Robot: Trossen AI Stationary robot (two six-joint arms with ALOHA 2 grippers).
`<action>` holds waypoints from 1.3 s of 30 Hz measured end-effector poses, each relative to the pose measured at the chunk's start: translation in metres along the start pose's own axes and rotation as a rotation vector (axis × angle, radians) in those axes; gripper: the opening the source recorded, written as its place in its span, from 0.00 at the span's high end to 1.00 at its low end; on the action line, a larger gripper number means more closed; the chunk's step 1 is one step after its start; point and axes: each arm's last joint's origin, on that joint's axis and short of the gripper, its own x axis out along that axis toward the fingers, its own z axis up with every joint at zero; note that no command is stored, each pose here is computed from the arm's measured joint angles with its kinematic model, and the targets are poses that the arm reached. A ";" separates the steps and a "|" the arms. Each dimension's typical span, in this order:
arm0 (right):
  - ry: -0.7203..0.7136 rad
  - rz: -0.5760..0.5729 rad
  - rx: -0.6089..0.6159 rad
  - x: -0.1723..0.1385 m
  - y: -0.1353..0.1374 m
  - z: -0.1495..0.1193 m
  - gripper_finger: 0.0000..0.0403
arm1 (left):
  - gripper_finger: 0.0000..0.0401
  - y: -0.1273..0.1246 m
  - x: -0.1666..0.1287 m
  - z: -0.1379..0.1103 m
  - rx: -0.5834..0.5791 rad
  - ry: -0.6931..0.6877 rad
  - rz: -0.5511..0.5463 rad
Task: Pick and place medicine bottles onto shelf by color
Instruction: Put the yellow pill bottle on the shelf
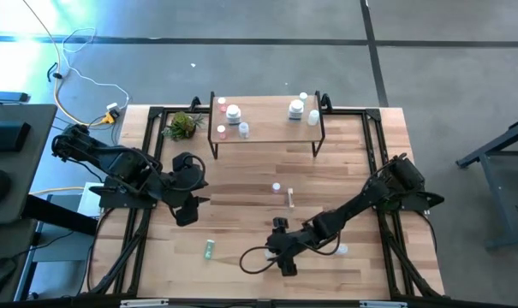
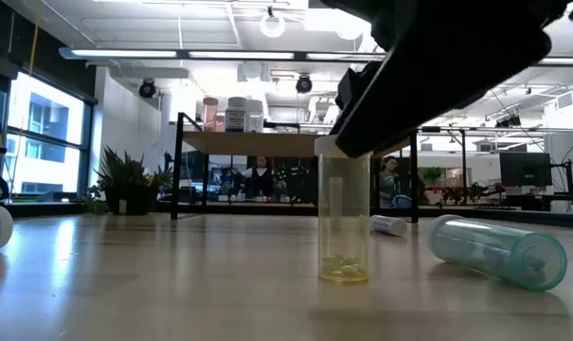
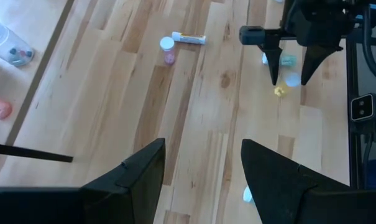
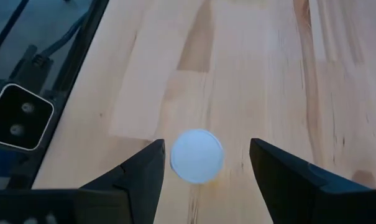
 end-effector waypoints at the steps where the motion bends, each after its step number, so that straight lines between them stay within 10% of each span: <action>1: -0.001 0.000 0.001 0.000 0.000 0.000 0.44 | 0.50 0.000 0.000 0.000 0.000 0.000 0.000; 20: 0.008 0.010 0.007 0.000 0.000 -0.001 0.70 | 0.50 0.000 0.000 -0.001 0.005 0.006 0.004; 39: -0.065 0.010 0.094 -0.020 -0.014 0.021 0.73 | 0.50 0.001 0.000 -0.002 0.013 0.024 0.014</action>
